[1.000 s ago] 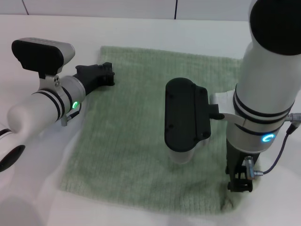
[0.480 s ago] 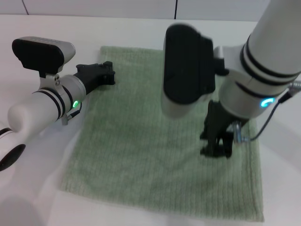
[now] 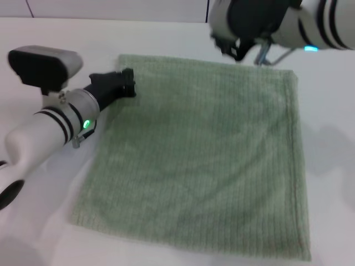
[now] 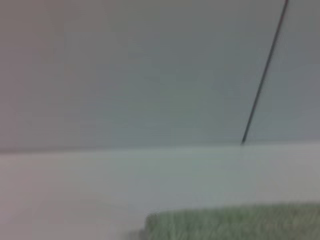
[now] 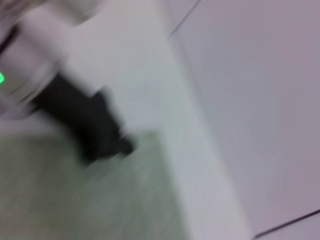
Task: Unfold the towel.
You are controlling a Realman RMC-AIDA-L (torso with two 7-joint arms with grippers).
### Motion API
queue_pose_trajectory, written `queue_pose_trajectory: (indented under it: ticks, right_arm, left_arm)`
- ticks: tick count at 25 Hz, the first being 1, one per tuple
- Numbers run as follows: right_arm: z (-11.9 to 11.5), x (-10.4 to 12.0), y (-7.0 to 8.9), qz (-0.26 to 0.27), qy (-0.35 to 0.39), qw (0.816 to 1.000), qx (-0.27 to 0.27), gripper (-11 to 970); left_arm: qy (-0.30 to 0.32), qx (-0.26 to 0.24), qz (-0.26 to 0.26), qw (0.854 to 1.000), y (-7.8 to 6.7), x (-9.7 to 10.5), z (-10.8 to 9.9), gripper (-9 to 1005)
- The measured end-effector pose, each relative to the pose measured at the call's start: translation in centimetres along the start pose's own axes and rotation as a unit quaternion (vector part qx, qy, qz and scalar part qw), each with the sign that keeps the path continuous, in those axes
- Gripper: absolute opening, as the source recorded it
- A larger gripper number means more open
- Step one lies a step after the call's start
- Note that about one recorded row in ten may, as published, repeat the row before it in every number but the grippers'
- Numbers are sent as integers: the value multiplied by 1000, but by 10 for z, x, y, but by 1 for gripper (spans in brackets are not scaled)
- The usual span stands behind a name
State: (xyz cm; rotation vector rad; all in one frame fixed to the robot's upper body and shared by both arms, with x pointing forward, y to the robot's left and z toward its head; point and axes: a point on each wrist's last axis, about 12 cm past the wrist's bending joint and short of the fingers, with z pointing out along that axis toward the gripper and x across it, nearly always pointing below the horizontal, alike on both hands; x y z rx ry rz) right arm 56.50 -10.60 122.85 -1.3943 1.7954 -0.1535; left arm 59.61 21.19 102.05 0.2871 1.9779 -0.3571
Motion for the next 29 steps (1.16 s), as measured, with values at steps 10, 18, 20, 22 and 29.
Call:
queue_pose_trajectory:
  ticks: [10, 18, 20, 22, 29]
  right_arm:
    - [7, 46, -4, 118, -213, 951, 189, 272]
    - [21, 57, 1, 190, -271, 919, 213, 273]
    - [19, 63, -1, 209, -286, 907, 228, 472]
    - [14, 74, -1, 222, -306, 889, 257, 472]
    - [2, 117, 25, 225, -373, 831, 347, 472]
  left_arm:
    - [-247, 16, -23, 969, 19, -8, -58, 13]
    - [-283, 15, -33, 958, 25, -8, -72, 132]
    - [-286, 13, -34, 958, 26, -8, -73, 173]
    - [-286, 13, -34, 958, 26, -8, -73, 214]
    - [-303, -1, -38, 952, 32, -8, -80, 453]
